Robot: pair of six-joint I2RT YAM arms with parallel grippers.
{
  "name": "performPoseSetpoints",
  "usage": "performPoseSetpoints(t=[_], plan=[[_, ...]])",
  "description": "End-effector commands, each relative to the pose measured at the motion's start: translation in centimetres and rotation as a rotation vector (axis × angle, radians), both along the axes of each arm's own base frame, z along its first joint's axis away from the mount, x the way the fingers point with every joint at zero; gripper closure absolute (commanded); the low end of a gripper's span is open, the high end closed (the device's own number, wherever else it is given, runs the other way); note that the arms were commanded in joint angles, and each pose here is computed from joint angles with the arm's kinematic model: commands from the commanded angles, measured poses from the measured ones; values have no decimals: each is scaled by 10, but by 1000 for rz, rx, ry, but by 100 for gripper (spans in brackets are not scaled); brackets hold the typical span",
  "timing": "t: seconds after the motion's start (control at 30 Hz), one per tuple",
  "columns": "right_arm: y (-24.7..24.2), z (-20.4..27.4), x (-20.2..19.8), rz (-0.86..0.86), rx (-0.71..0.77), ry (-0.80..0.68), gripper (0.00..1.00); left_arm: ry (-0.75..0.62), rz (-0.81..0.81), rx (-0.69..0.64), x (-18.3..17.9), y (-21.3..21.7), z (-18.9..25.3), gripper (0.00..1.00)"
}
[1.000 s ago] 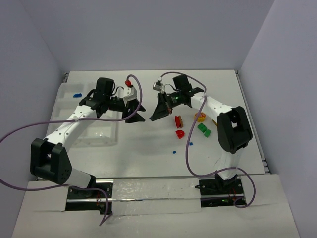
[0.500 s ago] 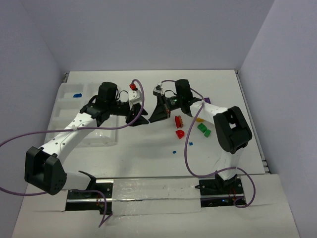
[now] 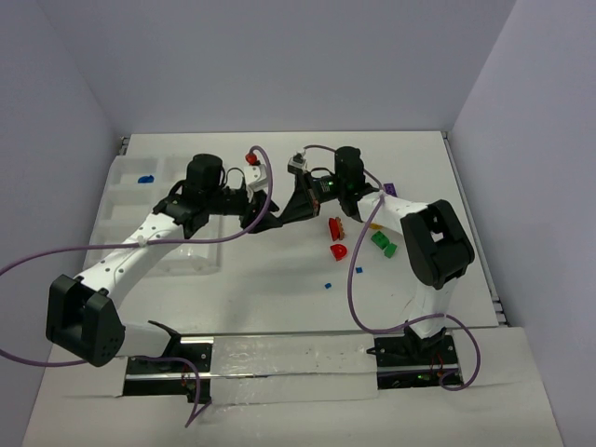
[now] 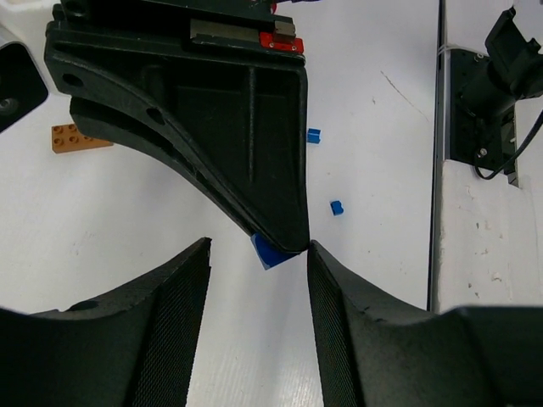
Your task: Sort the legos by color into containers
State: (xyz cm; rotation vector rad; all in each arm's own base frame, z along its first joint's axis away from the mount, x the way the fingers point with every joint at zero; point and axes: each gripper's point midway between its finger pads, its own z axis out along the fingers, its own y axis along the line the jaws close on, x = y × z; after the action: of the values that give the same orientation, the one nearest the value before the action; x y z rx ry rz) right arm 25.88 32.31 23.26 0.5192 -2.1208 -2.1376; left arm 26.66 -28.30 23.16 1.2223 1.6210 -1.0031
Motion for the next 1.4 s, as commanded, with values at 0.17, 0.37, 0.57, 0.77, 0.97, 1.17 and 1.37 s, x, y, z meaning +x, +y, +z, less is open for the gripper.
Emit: performPoseSetpoints(t=[0.17, 0.37, 0.57, 0.77, 0.97, 1.17, 1.37], plan=[[-2, 26, -12, 33, 48, -88, 100, -17, -3, -32, 3, -10, 7, 57], [-2, 27, -16, 45, 50, -91, 95, -15, -4, -32, 4, -12, 7, 83], [-2, 25, -17, 55, 47, -81, 80, 7, 35, -36, 10, -12, 5, 100], [-2, 23, -16, 52, 43, -73, 35, 20, 67, -10, 10, -5, -4, 100], [-4, 23, -12, 39, 42, -72, 32, 52, 97, 5, 8, 9, -15, 100], [-19, 29, 8, -43, 48, -103, 6, 91, 229, 7, 29, 51, -15, 100], [-53, 22, 47, -238, -63, -79, 0, 163, 708, 74, 119, 171, -9, 100]])
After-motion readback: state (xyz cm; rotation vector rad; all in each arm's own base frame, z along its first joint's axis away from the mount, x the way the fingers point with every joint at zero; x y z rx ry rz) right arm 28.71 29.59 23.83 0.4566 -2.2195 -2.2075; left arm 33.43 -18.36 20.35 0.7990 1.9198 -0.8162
